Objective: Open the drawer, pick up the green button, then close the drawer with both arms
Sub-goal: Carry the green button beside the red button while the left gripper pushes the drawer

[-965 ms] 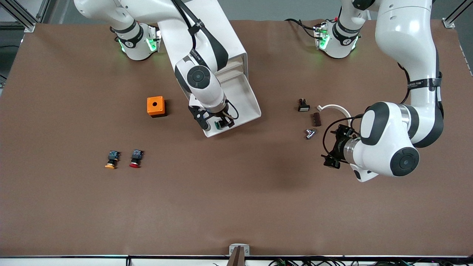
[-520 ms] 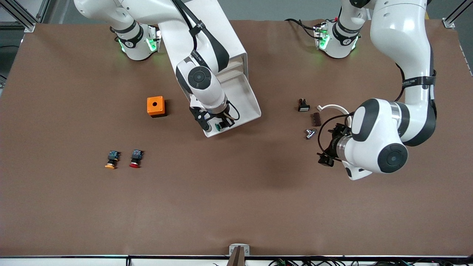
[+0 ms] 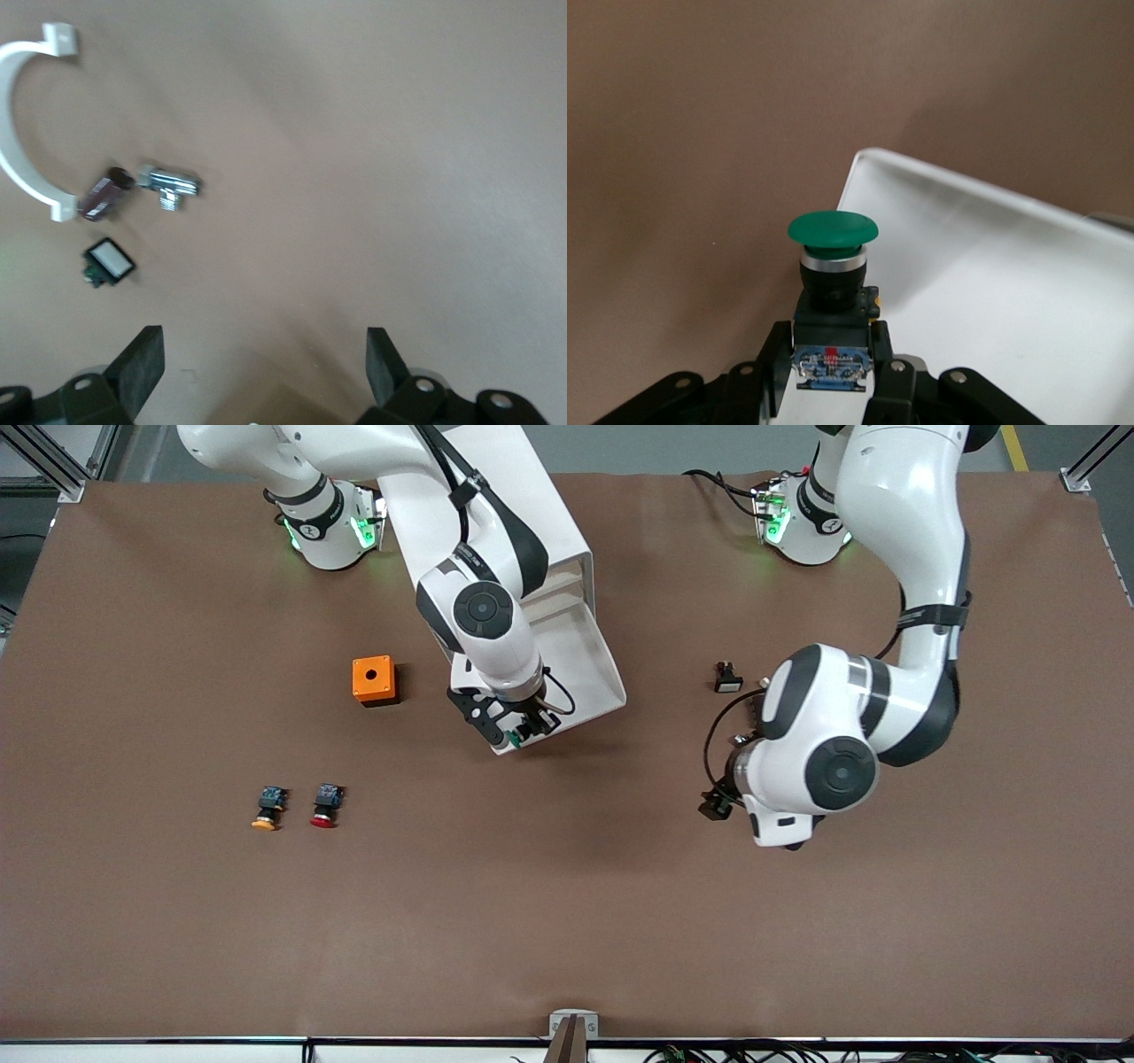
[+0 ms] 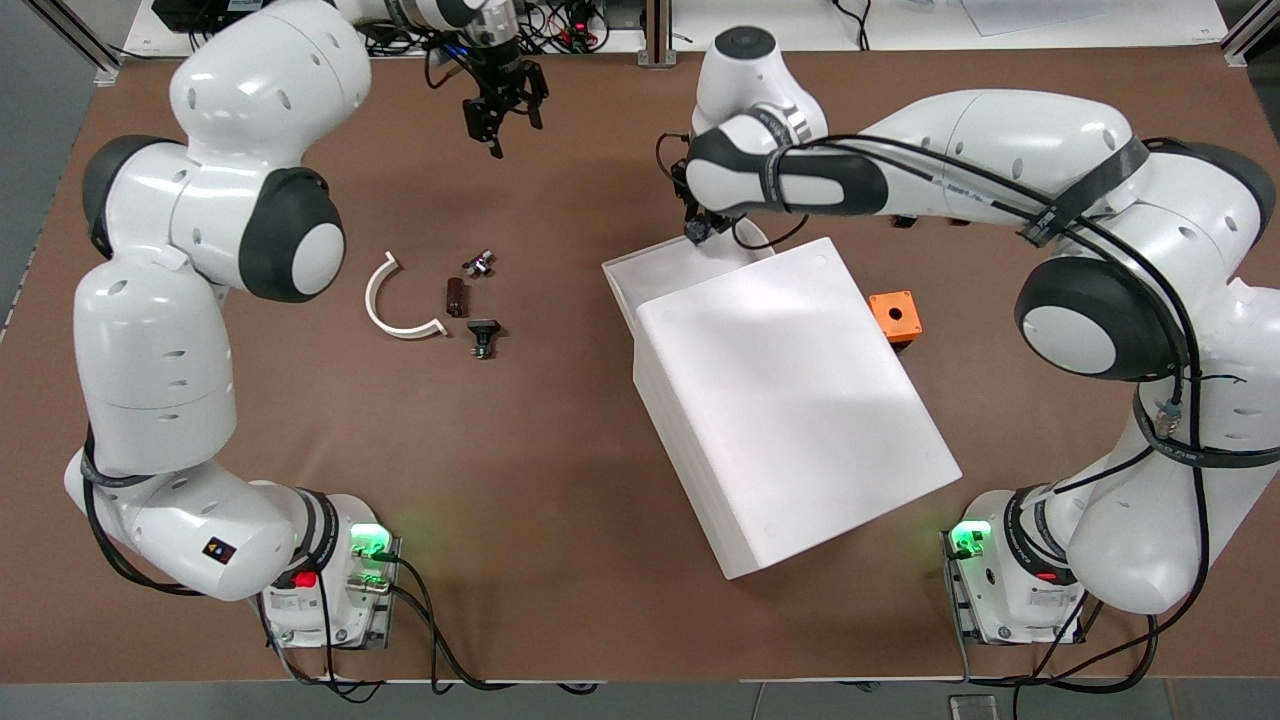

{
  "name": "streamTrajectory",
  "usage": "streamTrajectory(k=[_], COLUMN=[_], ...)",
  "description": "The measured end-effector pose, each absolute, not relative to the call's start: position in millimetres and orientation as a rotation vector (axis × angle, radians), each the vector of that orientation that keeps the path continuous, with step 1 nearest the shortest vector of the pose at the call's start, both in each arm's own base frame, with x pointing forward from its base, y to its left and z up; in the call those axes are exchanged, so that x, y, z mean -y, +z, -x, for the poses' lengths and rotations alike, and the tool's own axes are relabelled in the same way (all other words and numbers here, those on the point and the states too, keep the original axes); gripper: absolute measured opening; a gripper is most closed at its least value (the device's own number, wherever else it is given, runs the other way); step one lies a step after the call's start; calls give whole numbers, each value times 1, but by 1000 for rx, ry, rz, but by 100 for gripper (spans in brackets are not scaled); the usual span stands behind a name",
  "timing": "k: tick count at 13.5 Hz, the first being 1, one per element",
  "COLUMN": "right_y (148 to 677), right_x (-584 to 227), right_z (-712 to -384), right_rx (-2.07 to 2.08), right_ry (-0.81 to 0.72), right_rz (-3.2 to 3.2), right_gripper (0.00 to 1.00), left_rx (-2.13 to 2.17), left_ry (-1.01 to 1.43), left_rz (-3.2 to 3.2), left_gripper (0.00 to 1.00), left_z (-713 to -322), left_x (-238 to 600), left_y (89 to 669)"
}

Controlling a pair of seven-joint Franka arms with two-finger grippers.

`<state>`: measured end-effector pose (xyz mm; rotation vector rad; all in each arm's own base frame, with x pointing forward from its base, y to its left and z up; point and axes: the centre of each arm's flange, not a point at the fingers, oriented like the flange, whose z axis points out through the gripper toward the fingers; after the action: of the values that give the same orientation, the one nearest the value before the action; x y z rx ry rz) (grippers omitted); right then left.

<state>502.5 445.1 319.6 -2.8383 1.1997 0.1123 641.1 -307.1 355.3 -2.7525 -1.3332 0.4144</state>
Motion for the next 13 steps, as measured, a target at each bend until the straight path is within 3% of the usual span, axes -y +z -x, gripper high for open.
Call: streamTrajectory(k=[8, 13], right_y=[343, 338], right_x=[-374, -317], right_z=[-565, -596], right_rx=[-826, -590], right_ry=[112, 113], right_rz=[2967, 3022], right_gripper=[41, 41], left_rx=[995, 643], left_ry=[272, 286], left_rz=[3016, 3085], left_gripper=[100, 100], left_z=[-622, -575], left_x=[389, 460], left_y=[319, 262])
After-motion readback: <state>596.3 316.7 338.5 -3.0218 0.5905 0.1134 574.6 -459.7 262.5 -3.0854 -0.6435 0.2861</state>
